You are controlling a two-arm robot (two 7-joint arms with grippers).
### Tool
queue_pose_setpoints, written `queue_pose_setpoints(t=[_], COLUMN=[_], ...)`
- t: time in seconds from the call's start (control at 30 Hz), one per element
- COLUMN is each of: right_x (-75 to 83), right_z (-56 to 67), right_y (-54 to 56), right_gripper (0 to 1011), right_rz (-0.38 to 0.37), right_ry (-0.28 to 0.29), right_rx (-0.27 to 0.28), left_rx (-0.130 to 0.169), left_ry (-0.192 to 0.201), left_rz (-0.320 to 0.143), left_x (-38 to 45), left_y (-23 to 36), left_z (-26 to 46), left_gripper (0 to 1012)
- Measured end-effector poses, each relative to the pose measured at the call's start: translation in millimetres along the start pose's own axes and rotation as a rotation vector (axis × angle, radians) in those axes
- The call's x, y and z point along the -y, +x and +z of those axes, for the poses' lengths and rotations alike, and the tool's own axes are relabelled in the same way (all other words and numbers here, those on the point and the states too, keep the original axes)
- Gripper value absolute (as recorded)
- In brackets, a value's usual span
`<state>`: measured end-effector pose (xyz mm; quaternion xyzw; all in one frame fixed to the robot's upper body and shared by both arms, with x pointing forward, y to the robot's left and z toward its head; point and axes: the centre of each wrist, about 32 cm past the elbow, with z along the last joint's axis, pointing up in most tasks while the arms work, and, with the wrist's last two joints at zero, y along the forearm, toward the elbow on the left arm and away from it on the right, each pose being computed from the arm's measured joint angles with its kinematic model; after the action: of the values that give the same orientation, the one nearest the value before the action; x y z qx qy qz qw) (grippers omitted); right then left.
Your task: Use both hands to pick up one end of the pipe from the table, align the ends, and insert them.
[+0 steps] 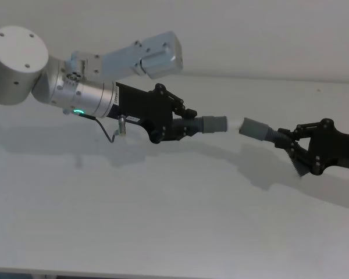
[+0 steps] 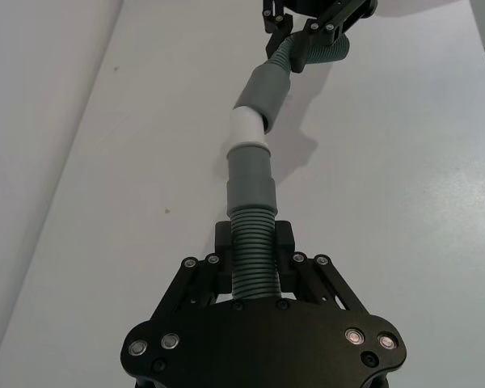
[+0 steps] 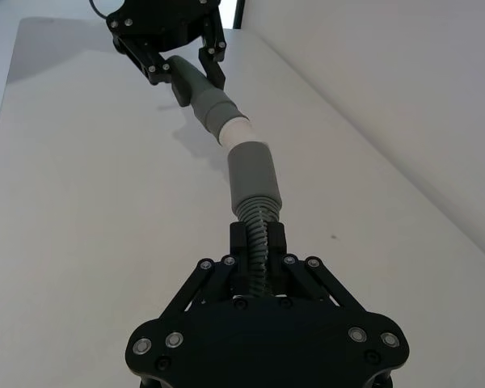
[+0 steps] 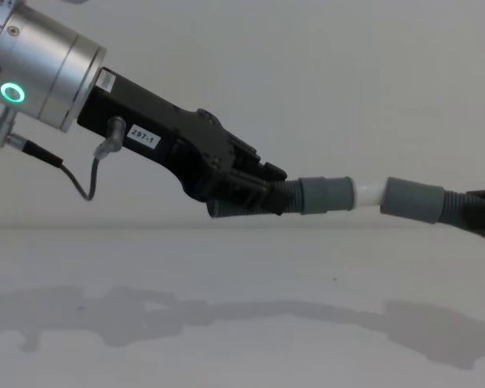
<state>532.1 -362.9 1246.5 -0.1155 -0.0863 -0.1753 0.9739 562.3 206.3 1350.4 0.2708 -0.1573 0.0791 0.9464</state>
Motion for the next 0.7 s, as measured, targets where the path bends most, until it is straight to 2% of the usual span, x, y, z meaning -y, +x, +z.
queue_pose_setpoints(t=[0.7], right_x=[-1.7], right_z=[-0.1], right_y=[3.2], right_gripper=[143], right_rz=[0.007], right_ry=[0.024], right_rx=[-0.006], left_rx=[0.011], left_ry=[0.002], left_rz=[-0.023], left_x=[1.2], left_y=[-1.0], left_z=[4.1], left_gripper=[299])
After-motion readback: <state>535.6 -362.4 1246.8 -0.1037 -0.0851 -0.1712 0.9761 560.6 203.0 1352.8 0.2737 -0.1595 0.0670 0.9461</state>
